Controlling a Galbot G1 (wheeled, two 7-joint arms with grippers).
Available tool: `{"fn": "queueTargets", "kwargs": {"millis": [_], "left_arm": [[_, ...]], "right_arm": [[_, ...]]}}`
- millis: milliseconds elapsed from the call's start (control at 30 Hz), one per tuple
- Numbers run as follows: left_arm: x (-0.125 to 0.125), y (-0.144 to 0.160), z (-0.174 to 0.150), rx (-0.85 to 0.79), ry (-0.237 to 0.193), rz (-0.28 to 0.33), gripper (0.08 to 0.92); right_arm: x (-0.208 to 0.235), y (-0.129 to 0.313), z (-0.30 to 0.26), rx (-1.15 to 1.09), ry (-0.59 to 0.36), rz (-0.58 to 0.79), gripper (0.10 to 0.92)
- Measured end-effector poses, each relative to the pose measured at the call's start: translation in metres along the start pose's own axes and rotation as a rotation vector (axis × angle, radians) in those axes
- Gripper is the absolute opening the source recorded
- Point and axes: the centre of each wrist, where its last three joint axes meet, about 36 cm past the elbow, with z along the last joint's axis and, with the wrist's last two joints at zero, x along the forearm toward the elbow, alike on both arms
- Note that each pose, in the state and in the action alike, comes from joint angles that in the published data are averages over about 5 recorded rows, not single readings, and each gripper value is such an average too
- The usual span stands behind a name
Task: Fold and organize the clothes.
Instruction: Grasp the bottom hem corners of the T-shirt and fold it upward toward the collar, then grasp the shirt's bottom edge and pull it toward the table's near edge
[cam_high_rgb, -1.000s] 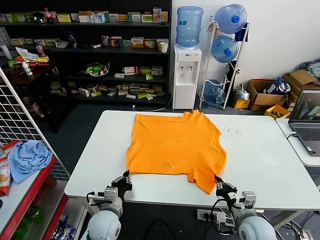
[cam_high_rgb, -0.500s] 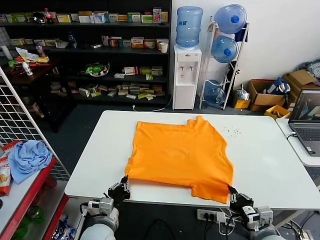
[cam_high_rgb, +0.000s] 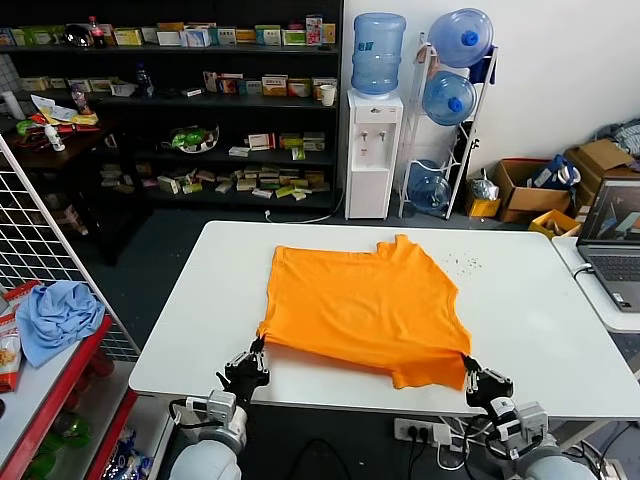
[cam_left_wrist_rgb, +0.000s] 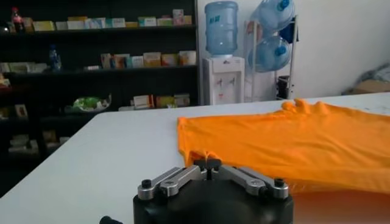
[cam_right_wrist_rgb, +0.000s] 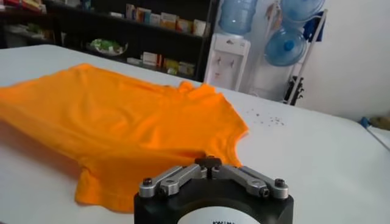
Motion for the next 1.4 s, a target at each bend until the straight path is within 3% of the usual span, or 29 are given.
{"fn": "queueTargets", "kwargs": {"millis": [733, 867, 1067, 1400], "left_arm": [[-0.074, 0.016, 0.006, -0.069, -0.004, 0.020, 0.096], [-0.078, 0.018, 0.006, -0.071, -0.005, 0.026, 0.148], [-0.075, 0.023, 0.007, -0.072, 0.007, 0.037, 0.317], [-0.055, 0.030, 0.013, -0.033, 0.077, 0.036, 0.620]], "right_arm": [[-0.107, -0.020, -0.010, -0.023, -0.009, -0.024, 0.149], [-0.114, -0.022, -0.013, -0.042, 0.016, -0.027, 0.250], [-0.110, -0.024, -0.021, -0.075, 0.069, -0.037, 0.423], [-0.076, -0.029, -0.019, -0.104, 0.175, -0.034, 0.717]]}}
